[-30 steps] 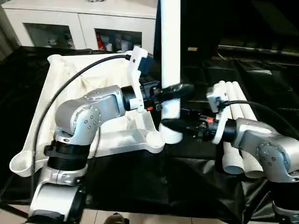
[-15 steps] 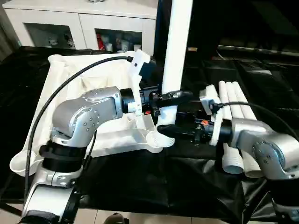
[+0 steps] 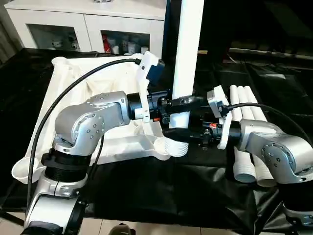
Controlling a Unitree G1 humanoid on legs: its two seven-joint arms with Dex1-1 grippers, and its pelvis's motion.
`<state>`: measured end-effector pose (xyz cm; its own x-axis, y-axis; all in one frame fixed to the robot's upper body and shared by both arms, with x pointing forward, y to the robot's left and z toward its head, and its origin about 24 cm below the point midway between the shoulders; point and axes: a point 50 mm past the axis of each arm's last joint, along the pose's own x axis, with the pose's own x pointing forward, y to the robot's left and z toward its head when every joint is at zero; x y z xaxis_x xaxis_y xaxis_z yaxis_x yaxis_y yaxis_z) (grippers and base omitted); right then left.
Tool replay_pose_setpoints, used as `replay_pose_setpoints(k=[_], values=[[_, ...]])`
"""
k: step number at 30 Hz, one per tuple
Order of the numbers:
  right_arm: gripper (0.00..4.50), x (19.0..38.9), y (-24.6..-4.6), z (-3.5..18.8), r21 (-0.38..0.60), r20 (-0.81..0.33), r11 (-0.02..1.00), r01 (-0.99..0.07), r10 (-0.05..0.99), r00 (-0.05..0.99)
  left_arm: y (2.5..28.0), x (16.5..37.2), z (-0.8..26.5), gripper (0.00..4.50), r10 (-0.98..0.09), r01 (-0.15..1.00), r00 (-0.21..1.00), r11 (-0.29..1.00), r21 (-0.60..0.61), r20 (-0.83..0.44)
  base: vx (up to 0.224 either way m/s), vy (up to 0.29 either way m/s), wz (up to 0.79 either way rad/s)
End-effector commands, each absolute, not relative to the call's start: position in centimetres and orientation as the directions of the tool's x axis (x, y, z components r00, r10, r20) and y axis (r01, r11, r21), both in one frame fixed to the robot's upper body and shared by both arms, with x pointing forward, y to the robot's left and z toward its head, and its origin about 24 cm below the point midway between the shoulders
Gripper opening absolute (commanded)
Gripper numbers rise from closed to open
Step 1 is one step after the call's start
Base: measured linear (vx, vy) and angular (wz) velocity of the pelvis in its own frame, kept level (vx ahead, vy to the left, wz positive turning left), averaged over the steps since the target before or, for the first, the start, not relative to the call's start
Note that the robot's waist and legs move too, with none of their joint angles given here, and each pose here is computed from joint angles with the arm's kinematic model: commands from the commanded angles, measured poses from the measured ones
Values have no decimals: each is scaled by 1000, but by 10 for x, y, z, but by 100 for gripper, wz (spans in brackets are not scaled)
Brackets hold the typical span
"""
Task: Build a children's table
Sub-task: Pick table leg
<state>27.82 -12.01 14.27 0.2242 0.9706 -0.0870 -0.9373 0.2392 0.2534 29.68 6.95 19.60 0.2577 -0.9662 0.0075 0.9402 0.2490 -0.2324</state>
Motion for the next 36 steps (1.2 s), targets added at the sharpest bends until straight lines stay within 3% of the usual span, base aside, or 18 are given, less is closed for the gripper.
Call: replay_pose_setpoints(k=[1,11,12,16,18,20,23,26,29,32,35,36], values=[[202,277,-118,144,258,-69,209,-943,978,198,71,297,202,265,-963,945,270,260,-201,23,0,0,0],[192,276,-117,140,254,-82,219,-942,975,205,76,309,216,313,-938,925,343,326,-197,57,0,0,0],[192,276,-117,140,254,-82,219,-942,975,205,76,310,218,342,-937,924,345,327,-197,63,0,0,0],[192,275,-117,139,253,-84,220,-942,975,205,77,312,220,351,-932,920,356,336,-202,68,0,0,0],[192,275,-117,139,253,-84,221,-942,975,207,78,310,222,380,-935,925,345,323,-201,81,0,0,0],[192,276,-117,139,253,-84,223,-941,975,208,78,310,224,336,-935,925,343,318,-209,94,0,0,0],[192,276,-117,139,253,-83,224,-941,974,209,79,311,227,337,-933,924,343,314,-220,110,0,0,0],[191,276,-117,139,253,-84,223,-941,975,208,81,313,230,289,-929,917,348,309,-251,129,0,0,0],[191,276,-117,139,253,-84,221,-942,975,207,81,312,230,293,-932,917,341,301,-263,123,0,0,0],[191,277,-117,139,252,-84,221,-942,975,206,81,312,229,243,-932,914,342,301,-271,119,0,0,0],[191,278,-116,140,248,-86,222,-943,975,207,80,313,228,247,-930,910,350,310,-276,112,0,0,0],[191,278,-116,140,248,-86,222,-943,974,207,80,313,228,219,-930,910,350,310,-276,112,0,0,0]])
